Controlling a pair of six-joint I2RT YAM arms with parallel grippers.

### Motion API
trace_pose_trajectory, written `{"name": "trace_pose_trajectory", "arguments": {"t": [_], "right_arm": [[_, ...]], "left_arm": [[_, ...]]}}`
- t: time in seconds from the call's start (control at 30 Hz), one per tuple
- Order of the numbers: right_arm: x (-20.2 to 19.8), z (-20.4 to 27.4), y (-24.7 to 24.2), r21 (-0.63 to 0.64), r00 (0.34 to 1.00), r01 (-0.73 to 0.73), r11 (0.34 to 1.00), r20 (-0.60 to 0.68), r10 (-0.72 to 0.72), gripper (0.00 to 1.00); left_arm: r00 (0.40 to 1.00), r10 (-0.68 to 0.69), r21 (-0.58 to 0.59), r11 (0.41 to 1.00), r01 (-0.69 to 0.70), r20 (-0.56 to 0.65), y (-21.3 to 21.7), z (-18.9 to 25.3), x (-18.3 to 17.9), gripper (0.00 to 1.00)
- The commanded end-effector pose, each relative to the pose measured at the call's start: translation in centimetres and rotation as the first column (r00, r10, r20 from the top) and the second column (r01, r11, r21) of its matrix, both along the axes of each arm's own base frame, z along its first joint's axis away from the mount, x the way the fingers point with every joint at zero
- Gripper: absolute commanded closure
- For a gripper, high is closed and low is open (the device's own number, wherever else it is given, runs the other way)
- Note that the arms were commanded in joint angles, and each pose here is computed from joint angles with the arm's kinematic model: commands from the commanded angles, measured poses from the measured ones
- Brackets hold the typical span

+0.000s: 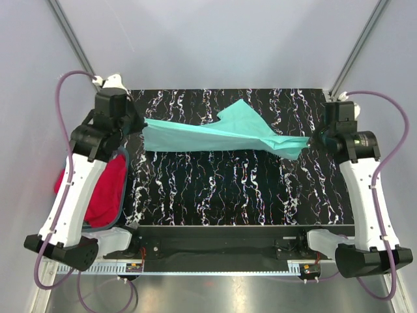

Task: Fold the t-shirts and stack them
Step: Flatten the tshirt out

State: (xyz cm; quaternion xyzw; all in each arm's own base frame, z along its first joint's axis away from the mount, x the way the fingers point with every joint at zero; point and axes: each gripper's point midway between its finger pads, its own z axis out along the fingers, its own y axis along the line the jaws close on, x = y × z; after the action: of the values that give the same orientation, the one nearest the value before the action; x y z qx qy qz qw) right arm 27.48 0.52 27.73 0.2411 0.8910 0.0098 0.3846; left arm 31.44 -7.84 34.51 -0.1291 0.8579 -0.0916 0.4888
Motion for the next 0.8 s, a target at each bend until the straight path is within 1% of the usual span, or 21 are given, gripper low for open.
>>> {"name": "trace_pose_trajectory", "arguments": {"t": [0.0, 0.03, 0.07, 0.17, 0.2, 0.27, 0.3, 0.33, 0.37, 0.43, 0.47, 0.5, 0.53, 0.6, 0.63, 0.67, 0.7, 0.77], "right_arm": [[-0.6, 5.6, -2.3, -0.095, 0.989, 0.051, 0.994, 0.14, -0.038, 1.0], [-0.4, 6.6, -2.1, -0.081, 0.984, 0.047, 0.996, 0.173, -0.032, 1.0], [0.0, 8.8, -1.9, -0.059, 0.969, 0.047, 0.997, 0.245, -0.031, 1.0], [0.8, 12.1, -0.9, -0.016, 0.941, 0.013, 1.0, 0.337, -0.007, 1.0], [0.7, 14.6, -0.8, -0.009, 0.917, 0.007, 1.0, 0.399, -0.003, 1.0], [0.9, 16.7, -0.1, 0.001, 0.896, -0.036, 0.999, 0.443, 0.031, 1.0], [0.4, 18.8, 0.2, -0.005, 0.867, -0.062, 0.998, 0.494, 0.056, 1.0], [-0.1, 20.1, 1.0, 0.004, 0.844, -0.108, 0.994, 0.528, 0.09, 1.0], [-0.6, 21.5, 1.3, 0.002, 0.815, -0.13, 0.991, 0.57, 0.106, 1.0], [-3.0, 24.6, 2.2, -0.008, 0.738, -0.194, 0.981, 0.657, 0.152, 1.0], [-4.0, 25.7, 2.4, -0.017, 0.708, -0.209, 0.978, 0.687, 0.164, 1.0], [-5.1, 27.2, 2.6, -0.03, 0.663, -0.224, 0.974, 0.728, 0.175, 1.0], [-7.4, 28.6, 3.1, -0.045, 0.607, -0.26, 0.965, 0.769, 0.199, 1.0], [-9.7, 30.8, 3.6, -0.072, 0.517, -0.288, 0.955, 0.828, 0.218, 1.0], [-12.4, 32.0, 4.1, -0.097, 0.447, -0.321, 0.942, 0.862, 0.241, 1.0], [-13.6, 33.1, 4.3, -0.119, 0.392, -0.33, 0.937, 0.885, 0.25, 1.0], [-15.6, 33.8, 4.6, -0.135, 0.346, -0.344, 0.929, 0.902, 0.259, 1.0], [-17.6, 34.9, 4.7, -0.152, 0.294, -0.354, 0.923, 0.919, 0.264, 1.0]], "left_arm": [[0.986, 0.056, 0.025, 0.998, -0.06, 0.155, 2.3, 5.5, -1.0, 1.0], [0.984, 0.04, 0.019, 0.999, -0.044, 0.171, 2.0, 6.1, -1.0, 1.0], [0.978, 0.025, 0.014, 0.999, -0.029, 0.205, 1.8, 7.1, -0.8, 1.0], [0.959, -0.052, 0.003, 0.999, 0.054, 0.279, 0.5, 9.4, -0.8, 1.0], [0.947, -0.078, -0.005, 0.996, 0.084, 0.313, 0.0, 10.5, -0.6, 1.0], [0.907, -0.183, -0.009, 0.98, 0.201, 0.38, -1.8, 12.9, -1.3, 1.0], [0.875, -0.214, -0.013, 0.97, 0.244, 0.434, -2.5, 14.6, -1.6, 1.0], [0.835, -0.285, -0.018, 0.943, 0.332, 0.471, -3.9, 15.9, -2.6, 1.0], [0.795, -0.305, -0.015, 0.93, 0.367, 0.524, -4.3, 17.7, -3.3, 1.0], [0.727, -0.361, -0.003, 0.895, 0.447, 0.584, -5.1, 19.8, -5.7, 1.0], [0.705, -0.37, 0.002, 0.886, 0.464, 0.605, -5.2, 20.6, -6.6, 1.0], [0.667, -0.375, 0.017, 0.878, 0.478, 0.643, -4.8, 21.9, -8.6, 1.0], [0.643, -0.386, 0.028, 0.87, 0.492, 0.661, -4.8, 22.5, -9.7, 1.0], [0.6, -0.39, 0.053, 0.865, 0.5, 0.699, -4.2, 23.7, -12.2, 1.0], [0.564, -0.386, 0.07, 0.863, 0.501, 0.73, -3.6, 24.5, -14.4, 1.0], [0.554, -0.377, 0.072, 0.867, 0.493, 0.743, -3.1, 24.9, -15.5, 1.0], [0.53, -0.361, 0.073, 0.87, 0.487, 0.767, -2.4, 25.5, -17.4, 1.0], [0.505, -0.354, 0.078, 0.869, 0.488, 0.787, -2.0, 26.2, -19.2, 1.0]]}}
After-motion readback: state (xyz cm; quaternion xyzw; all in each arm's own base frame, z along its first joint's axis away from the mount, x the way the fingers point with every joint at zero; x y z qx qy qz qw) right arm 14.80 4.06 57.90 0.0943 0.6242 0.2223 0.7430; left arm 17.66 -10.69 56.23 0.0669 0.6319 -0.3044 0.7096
